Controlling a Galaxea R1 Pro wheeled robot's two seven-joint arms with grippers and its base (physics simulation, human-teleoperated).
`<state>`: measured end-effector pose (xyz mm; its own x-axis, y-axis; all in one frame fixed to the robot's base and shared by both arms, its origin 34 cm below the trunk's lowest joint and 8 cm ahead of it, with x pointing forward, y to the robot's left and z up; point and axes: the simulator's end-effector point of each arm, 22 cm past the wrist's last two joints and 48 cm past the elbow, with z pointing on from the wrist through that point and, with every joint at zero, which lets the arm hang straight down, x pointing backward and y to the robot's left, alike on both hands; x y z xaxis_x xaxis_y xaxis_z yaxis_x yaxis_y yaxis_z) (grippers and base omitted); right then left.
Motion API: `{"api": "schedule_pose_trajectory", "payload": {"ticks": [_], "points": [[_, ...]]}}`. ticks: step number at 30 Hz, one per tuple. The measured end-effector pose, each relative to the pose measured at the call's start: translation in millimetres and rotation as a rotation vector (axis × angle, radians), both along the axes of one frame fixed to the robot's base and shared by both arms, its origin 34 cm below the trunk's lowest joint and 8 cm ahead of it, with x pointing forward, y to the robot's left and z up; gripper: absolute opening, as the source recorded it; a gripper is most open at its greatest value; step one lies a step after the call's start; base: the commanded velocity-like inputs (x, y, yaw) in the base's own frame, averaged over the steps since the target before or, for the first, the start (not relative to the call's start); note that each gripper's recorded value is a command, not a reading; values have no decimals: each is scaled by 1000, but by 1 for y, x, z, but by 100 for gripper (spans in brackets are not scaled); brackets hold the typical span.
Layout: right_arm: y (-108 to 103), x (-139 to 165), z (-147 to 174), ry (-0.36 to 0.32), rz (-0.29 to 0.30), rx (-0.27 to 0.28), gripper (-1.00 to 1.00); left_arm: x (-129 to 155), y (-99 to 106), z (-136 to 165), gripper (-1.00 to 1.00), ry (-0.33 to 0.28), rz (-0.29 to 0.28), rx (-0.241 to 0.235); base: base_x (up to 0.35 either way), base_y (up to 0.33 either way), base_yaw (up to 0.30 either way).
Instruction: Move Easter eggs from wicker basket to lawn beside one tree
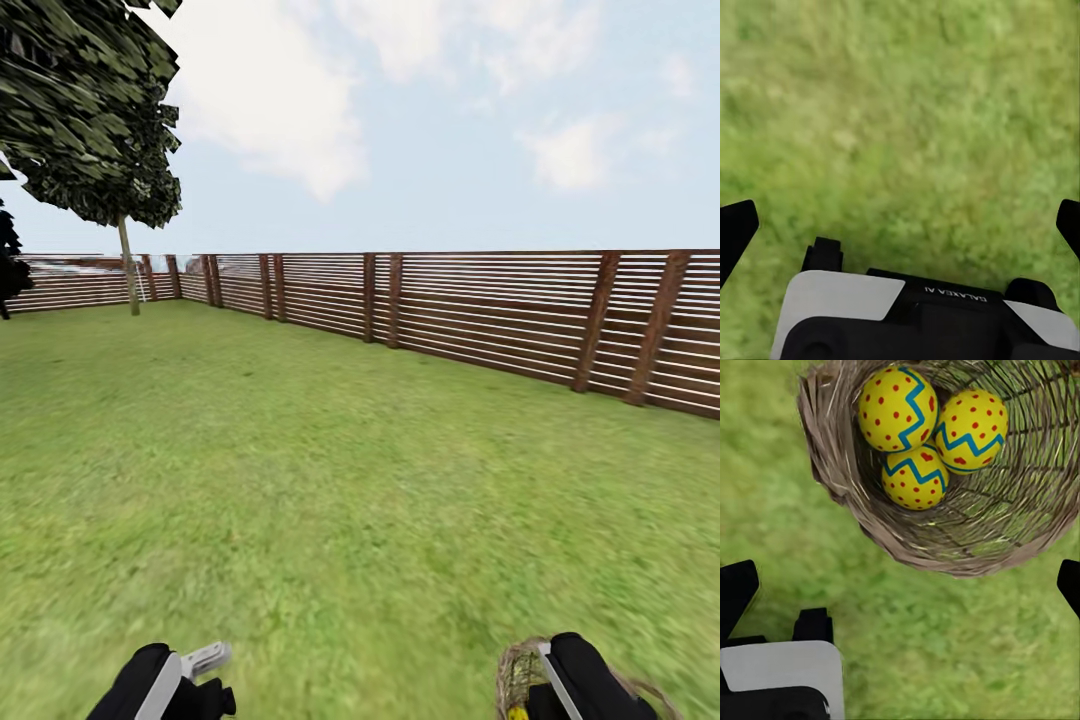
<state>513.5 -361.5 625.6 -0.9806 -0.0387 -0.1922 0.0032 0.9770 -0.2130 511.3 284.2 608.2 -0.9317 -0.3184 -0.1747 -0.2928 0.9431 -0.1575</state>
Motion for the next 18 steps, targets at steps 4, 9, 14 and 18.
{"api": "schedule_pose_trajectory", "payload": {"ticks": [4, 9, 14, 18], "points": [[0, 0, 0, 0, 0, 0, 100, 0, -1, 0, 100, 2, -2, 1, 71, 294, 0], [0, 0, 0, 0, 0, 0, 100, 0, -1, 0, 100, 2, -2, 1, 49, 280, 0], [-1, 0, 0, 0, -2, -1, 100, 0, -1, 0, 100, 0, -2, 1, 241, 59, 0], [-1, 0, 0, 0, -2, -1, 100, 0, 0, 0, 100, 0, -2, 2, 303, 6, 0]]}}
